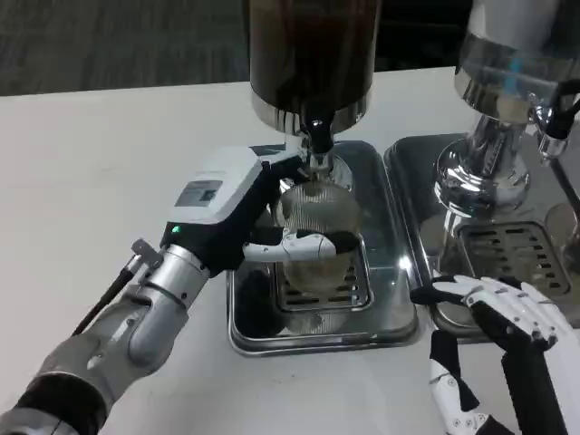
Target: Grasp the cup under the faucet to collect the drink, then remove the cup.
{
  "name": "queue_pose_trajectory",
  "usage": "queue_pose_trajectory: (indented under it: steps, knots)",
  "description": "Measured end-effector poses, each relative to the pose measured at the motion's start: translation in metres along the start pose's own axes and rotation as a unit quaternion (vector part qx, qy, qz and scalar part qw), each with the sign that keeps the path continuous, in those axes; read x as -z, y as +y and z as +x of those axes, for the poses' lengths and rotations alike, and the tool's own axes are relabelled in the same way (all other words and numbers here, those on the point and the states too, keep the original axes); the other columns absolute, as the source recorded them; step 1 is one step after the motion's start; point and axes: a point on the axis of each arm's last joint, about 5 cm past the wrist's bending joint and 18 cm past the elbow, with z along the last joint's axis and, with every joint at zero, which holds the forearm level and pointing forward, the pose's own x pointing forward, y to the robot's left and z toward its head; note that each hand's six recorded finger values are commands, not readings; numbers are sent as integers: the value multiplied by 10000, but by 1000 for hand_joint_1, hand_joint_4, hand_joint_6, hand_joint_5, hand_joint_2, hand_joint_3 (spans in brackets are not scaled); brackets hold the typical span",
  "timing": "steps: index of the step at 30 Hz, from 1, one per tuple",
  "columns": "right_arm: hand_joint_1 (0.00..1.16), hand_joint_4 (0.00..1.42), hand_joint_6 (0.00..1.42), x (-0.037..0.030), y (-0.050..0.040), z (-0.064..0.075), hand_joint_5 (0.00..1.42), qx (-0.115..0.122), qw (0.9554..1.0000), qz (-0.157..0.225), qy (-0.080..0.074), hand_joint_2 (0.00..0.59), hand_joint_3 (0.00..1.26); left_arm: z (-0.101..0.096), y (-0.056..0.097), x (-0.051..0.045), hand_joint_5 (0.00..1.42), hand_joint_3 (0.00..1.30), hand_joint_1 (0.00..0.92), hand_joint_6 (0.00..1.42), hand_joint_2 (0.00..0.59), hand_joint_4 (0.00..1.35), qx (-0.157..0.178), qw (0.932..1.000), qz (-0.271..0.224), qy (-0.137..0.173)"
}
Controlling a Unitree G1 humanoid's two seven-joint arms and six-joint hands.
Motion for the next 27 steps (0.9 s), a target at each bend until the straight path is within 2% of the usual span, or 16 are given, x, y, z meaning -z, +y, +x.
queue_pose_trajectory:
  steps: [7, 14, 19, 24, 27]
  knots:
    - [477, 351, 195, 0, 4, 3, 303, 11, 10000, 14, -4, 575, 473, 19, 47, -12, 780, 364, 142, 1129, 27, 503, -41, 9999, 21, -134]
    - [466, 352, 213, 5, 10, 24, 313, 40, 10000, 28, -40, 579, 482, -23, 136, 22, 780, 360, 132, 1113, 28, 503, -144, 9998, 2, -168]
    - [460, 352, 215, 12, 18, 44, 314, 62, 9999, 52, -69, 582, 483, -131, 226, 75, 781, 358, 128, 1113, 32, 503, -251, 9996, -12, -139]
    - [455, 352, 215, 44, 47, 64, 314, 36, 9999, 96, -63, 582, 483, -334, 362, 146, 789, 375, 128, 1113, 37, 518, -492, 9987, -156, -52]
    - [453, 352, 216, 57, 52, 87, 314, 37, 9999, 101, -110, 582, 483, -457, 433, 165, 789, 378, 129, 1113, 38, 519, -573, 9982, -196, -41]
